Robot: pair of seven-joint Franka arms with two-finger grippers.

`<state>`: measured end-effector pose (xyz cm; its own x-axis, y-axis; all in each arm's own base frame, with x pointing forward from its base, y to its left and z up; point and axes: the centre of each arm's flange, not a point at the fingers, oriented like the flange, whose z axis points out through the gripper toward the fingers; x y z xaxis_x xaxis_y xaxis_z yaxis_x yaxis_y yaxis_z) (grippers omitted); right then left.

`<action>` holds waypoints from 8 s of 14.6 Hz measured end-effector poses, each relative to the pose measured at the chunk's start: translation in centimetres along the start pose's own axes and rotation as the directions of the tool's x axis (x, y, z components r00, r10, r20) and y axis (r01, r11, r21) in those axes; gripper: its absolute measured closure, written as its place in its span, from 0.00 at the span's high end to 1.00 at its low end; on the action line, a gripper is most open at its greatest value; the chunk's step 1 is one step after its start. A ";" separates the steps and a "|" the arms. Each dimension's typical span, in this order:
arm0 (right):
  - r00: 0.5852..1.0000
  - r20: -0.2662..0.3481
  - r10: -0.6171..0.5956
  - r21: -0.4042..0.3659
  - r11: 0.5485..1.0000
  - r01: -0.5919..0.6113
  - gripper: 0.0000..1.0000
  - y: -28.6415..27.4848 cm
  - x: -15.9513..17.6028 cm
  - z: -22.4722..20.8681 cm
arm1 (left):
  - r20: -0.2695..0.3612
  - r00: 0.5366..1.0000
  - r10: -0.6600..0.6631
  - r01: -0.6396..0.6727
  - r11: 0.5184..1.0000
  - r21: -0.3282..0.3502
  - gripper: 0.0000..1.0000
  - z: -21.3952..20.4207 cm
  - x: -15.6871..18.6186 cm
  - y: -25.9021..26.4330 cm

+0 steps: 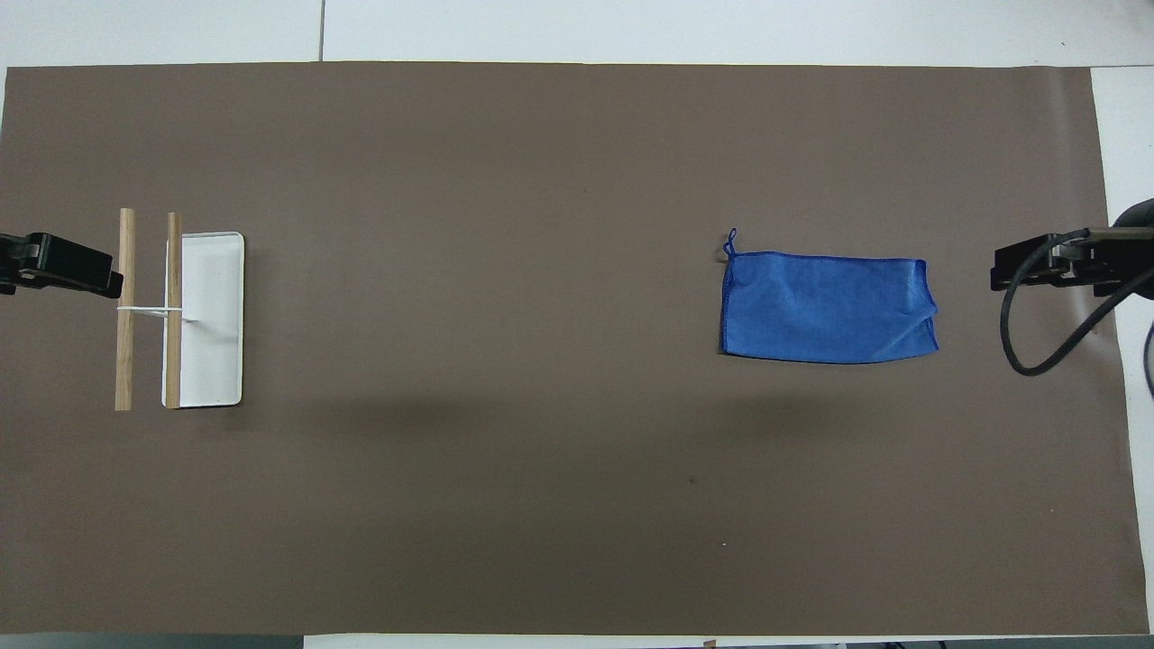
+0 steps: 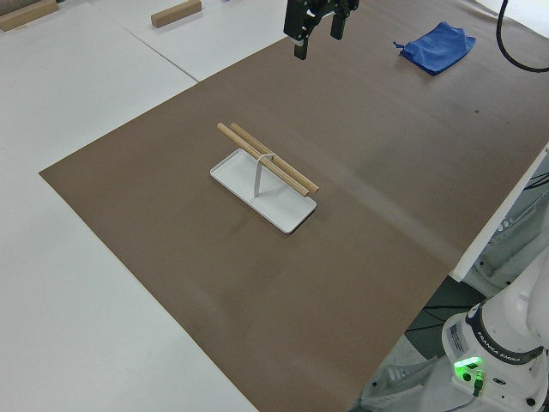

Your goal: Right arm passes towel to left arm to hang

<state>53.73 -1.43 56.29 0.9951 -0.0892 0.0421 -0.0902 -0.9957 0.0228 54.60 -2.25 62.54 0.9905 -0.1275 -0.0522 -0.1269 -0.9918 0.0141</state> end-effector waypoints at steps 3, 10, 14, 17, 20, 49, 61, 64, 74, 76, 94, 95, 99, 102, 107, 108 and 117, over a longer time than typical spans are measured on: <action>0.999 -0.025 -0.020 0.005 1.000 0.020 1.00 -2.2 -0.5 5.3 | 0.000 1.000 0.000 0.000 1.000 0.000 1.00 0.0 0.0 0.0; 0.998 -0.067 0.015 0.025 1.000 -0.013 1.00 -6.6 -1.2 21.3 | 0.000 1.000 0.000 0.000 1.000 0.000 1.00 0.0 0.0 0.0; 0.999 -0.029 0.019 0.017 1.000 -0.018 1.00 -5.9 -1.8 23.9 | 0.000 1.000 0.000 0.000 1.000 0.000 1.00 0.0 0.0 0.0; 1.000 -0.019 -0.009 0.014 1.000 0.009 1.00 -4.9 -1.6 25.4 | 0.000 1.000 0.000 0.000 1.000 0.000 1.00 0.0 0.0 0.0; 1.000 -0.016 -0.005 0.012 1.000 0.006 1.00 -3.4 -1.3 27.3 | 0.000 1.000 0.000 0.000 1.000 0.000 1.00 0.0 0.0 0.0; 0.980 0.066 0.190 0.409 0.890 -0.200 0.05 -22.2 2.7 -1.1 | 0.001 1.000 0.000 0.000 1.000 0.000 1.00 0.0 0.0 0.0; 0.824 0.294 0.484 0.707 0.470 -0.528 0.05 -39.8 -0.9 -1.8 | 0.001 1.000 0.000 0.000 1.000 0.000 1.00 0.0 0.0 0.0; 0.753 0.395 0.527 0.700 0.358 -0.618 0.05 -42.5 -2.4 -1.7 | 0.011 1.000 -0.003 0.003 1.000 -0.001 1.00 0.2 -0.1 -0.1; 0.662 0.501 0.557 0.673 0.230 -0.703 0.05 -45.1 -4.4 -2.7 | 0.103 0.900 -0.423 0.432 0.897 -0.096 1.00 2.5 -0.3 2.1; 0.665 0.503 0.552 0.673 0.232 -0.702 0.05 -45.4 -4.7 -2.8 | 0.117 0.825 -0.552 0.563 0.822 -0.091 1.00 2.7 -0.3 4.0; 0.675 0.504 0.538 0.674 0.244 -0.698 0.05 -46.5 -5.7 -2.8 | 0.338 0.111 -0.935 0.990 0.072 -0.125 0.62 6.8 1.8 11.8; 0.675 0.504 0.538 0.674 0.244 -0.698 0.05 -46.5 -5.7 -2.8 | 0.337 0.111 -0.935 0.989 0.071 -0.127 0.51 6.8 1.8 11.8; 0.672 0.503 0.543 0.674 0.240 -0.699 0.05 -46.2 -5.4 -2.8 | 0.335 0.118 -0.935 0.987 0.074 -0.140 0.05 6.6 1.9 11.7; 0.666 0.503 0.552 0.673 0.234 -0.702 0.05 -45.7 -4.8 -2.6 | 0.332 0.116 -0.936 0.983 0.060 -0.174 0.02 6.3 2.3 11.4; 0.752 0.367 0.547 0.737 0.322 -0.594 0.33 -44.6 -3.6 -2.4 | 0.314 0.139 -0.939 0.973 0.071 -0.219 0.02 6.0 2.7 10.7; 0.776 0.285 0.563 0.752 0.371 -0.545 0.45 -43.3 -2.4 -2.2 | 0.295 0.162 -0.942 0.968 0.093 -0.233 0.02 6.0 2.8 10.5; 0.915 -0.195 0.352 0.494 0.842 -0.218 1.00 -24.4 8.7 4.2 | 0.108 0.341 -0.934 0.884 0.279 -0.376 0.02 5.9 3.8 2.6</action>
<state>64.73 21.98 51.88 0.8713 -0.4270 0.2418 -0.2736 -0.8318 -0.4830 57.74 -5.34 56.45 0.4507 0.8818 -0.1389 0.8598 -0.3871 0.3330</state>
